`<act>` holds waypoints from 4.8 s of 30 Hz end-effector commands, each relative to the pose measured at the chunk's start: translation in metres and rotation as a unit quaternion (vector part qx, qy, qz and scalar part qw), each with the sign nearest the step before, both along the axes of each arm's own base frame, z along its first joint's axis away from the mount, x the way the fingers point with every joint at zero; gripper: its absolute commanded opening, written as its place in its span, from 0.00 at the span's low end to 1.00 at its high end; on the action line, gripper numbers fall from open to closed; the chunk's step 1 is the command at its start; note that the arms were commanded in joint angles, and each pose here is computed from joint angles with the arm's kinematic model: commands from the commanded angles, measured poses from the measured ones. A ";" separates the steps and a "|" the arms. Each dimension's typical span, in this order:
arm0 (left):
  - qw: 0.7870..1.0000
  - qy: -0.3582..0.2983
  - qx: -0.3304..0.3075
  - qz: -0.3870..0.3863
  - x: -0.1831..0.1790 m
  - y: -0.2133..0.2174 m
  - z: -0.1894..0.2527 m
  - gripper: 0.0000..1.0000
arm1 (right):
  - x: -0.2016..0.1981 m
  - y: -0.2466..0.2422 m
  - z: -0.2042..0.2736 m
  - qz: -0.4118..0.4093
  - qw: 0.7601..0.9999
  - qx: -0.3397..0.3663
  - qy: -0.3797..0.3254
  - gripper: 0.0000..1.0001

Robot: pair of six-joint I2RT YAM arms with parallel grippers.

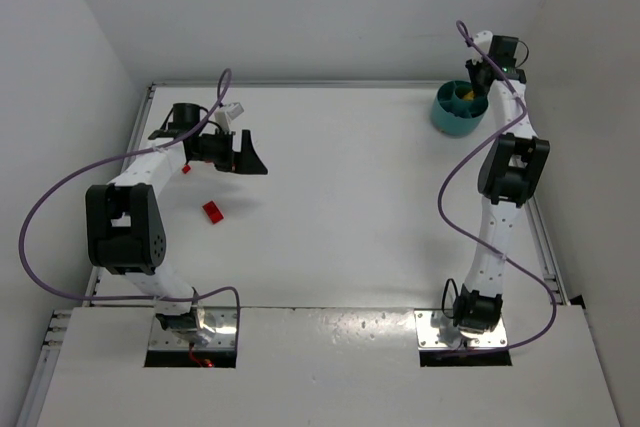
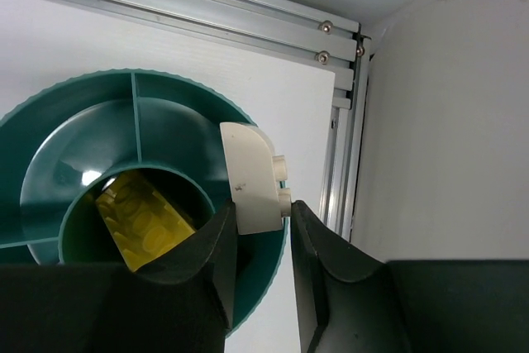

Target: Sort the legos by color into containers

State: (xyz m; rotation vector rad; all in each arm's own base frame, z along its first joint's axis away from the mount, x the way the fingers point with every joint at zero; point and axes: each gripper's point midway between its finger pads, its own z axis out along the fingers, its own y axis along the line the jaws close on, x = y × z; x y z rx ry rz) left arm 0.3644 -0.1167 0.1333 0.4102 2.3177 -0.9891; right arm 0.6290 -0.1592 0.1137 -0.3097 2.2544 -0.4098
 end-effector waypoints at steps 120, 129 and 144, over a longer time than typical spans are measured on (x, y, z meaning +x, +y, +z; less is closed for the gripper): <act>0.932 0.054 0.321 0.161 -0.056 0.179 -0.049 0.58 | -0.207 0.338 0.026 0.243 0.912 0.295 0.148 0.65; 0.928 0.097 0.293 0.209 -0.043 0.158 -0.068 0.62 | -0.234 0.356 0.014 0.256 0.918 0.266 0.145 0.65; 0.879 0.124 0.338 0.313 -0.033 0.132 -0.081 0.51 | -0.241 0.360 0.006 0.254 0.919 0.262 0.148 0.65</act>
